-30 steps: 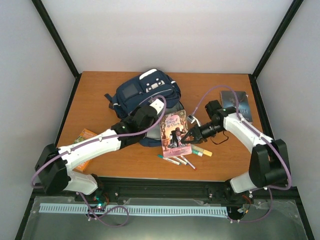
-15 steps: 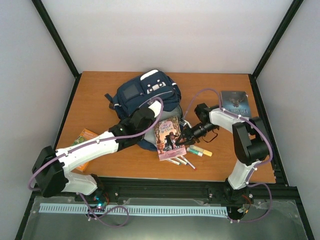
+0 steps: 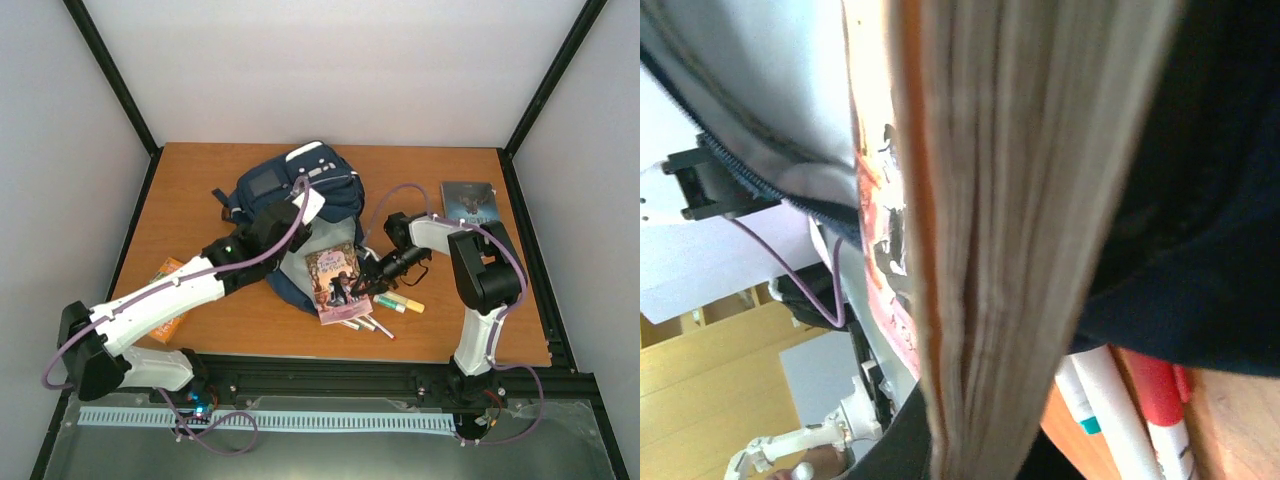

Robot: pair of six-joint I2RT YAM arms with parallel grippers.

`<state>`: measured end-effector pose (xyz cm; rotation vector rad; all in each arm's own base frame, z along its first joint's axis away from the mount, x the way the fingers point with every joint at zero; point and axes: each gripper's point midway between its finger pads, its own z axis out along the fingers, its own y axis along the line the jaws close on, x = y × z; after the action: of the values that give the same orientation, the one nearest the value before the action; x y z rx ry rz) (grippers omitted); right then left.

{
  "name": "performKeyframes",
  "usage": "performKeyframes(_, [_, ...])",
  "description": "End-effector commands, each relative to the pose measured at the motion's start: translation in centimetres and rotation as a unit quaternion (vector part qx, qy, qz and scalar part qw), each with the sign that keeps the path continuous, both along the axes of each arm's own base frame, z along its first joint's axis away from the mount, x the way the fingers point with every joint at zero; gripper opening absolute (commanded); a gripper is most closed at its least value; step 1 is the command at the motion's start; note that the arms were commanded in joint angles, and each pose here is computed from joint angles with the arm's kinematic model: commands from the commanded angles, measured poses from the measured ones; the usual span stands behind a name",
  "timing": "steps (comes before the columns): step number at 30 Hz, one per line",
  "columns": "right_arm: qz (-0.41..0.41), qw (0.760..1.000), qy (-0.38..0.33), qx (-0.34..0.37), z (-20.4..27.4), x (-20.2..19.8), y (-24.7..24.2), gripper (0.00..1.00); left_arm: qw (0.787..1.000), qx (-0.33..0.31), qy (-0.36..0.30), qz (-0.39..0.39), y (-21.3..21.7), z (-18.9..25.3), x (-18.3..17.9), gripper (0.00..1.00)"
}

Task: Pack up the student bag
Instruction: Place the book in the student bag.

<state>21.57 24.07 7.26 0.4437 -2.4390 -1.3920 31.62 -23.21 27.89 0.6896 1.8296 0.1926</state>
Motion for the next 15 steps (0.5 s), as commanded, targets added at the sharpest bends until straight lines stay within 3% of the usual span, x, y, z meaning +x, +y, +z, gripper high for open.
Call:
performKeyframes(1, [0.016,0.998,-0.021,-0.055,-2.1,0.3,-0.8,0.03,0.991,-0.120,-0.066,0.010,-0.7,11.9,0.7,0.01])
performKeyframes(5, [0.023,0.996,-0.029,-0.084,-3.2,0.5,-1.5,0.03,0.992,-0.110,-0.057,0.008,-0.4,13.3,1.2,0.01])
performKeyframes(10, [0.029,0.996,-0.040,-0.070,-2.4,1.4,-1.0,0.03,0.994,-0.098,-0.053,0.010,0.4,14.2,2.8,0.01])
performKeyframes(15, [0.031,0.998,-0.060,-0.010,0.7,2.5,0.5,0.03,0.996,-0.086,-0.014,0.001,-0.1,10.1,3.7,0.01])
